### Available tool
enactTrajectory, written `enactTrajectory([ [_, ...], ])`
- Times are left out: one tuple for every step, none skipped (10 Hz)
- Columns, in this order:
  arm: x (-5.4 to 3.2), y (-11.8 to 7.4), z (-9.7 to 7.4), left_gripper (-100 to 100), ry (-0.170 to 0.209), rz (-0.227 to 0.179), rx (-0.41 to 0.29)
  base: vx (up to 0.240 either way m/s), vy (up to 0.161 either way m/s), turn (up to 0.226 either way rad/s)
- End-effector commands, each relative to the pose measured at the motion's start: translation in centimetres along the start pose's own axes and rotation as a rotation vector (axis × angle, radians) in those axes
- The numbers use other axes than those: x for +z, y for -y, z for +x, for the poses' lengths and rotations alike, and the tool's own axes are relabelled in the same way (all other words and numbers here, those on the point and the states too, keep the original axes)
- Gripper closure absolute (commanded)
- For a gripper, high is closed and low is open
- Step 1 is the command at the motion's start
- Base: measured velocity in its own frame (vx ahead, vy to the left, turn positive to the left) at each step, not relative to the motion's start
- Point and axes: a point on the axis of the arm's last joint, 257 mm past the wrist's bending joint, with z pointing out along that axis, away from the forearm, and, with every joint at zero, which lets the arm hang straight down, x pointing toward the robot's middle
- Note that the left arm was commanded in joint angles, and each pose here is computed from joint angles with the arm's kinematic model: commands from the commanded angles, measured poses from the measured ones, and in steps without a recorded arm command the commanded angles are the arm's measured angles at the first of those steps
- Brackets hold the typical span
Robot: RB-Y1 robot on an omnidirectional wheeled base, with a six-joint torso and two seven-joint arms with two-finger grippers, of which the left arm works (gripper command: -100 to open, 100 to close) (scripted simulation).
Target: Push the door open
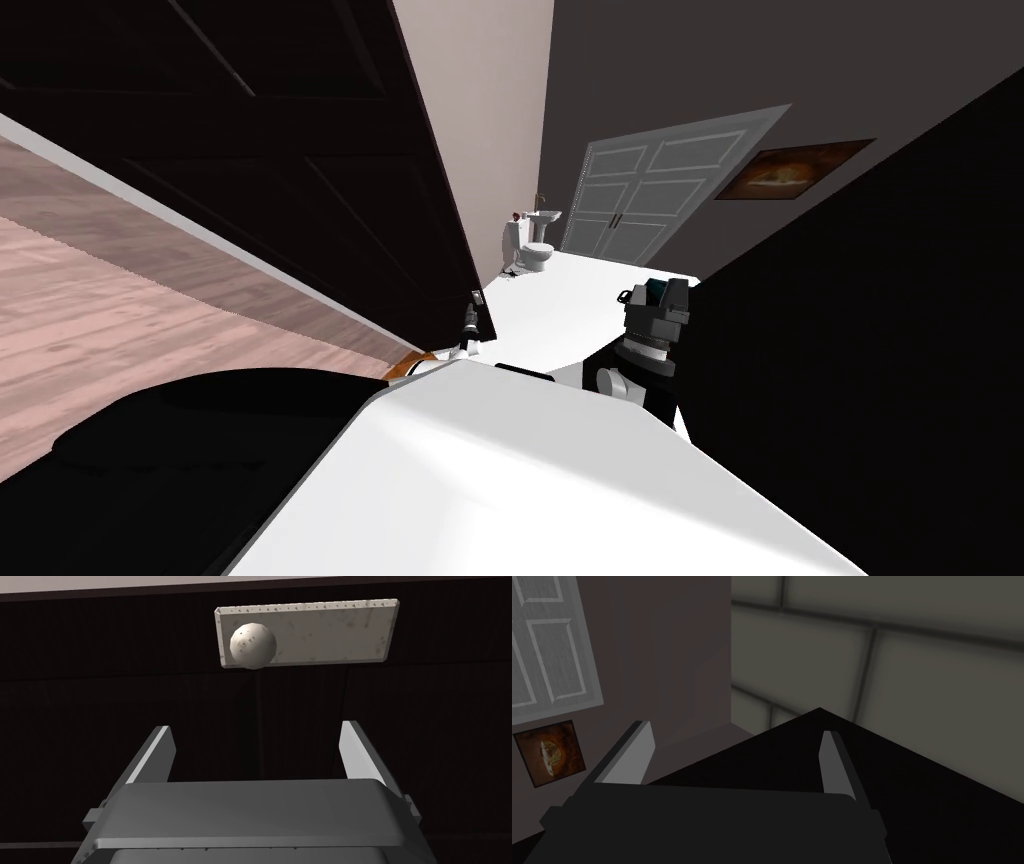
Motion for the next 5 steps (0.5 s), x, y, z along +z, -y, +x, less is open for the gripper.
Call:
enactTrajectory([
  [-0.15,0.1,0.51,-100,-0.003,0.001,0.001,-0.157,-0.076,0.012],
  [-0.09,0.09,0.35,-100,-0.002,0.002,0.001,-0.052,-0.029,-0.002],
  [-0.1,0.07,0.19,-100,0.002,0.002,0.002,0.097,0.025,-0.024],
  [-0.1,0.08,0.13,-100,0.003,0.002,0.002,0.161,0.05,-0.026],
  [-0.09,0.09,0.01,-100,0.005,0.003,0.002,0.195,0.063,-0.022],
])
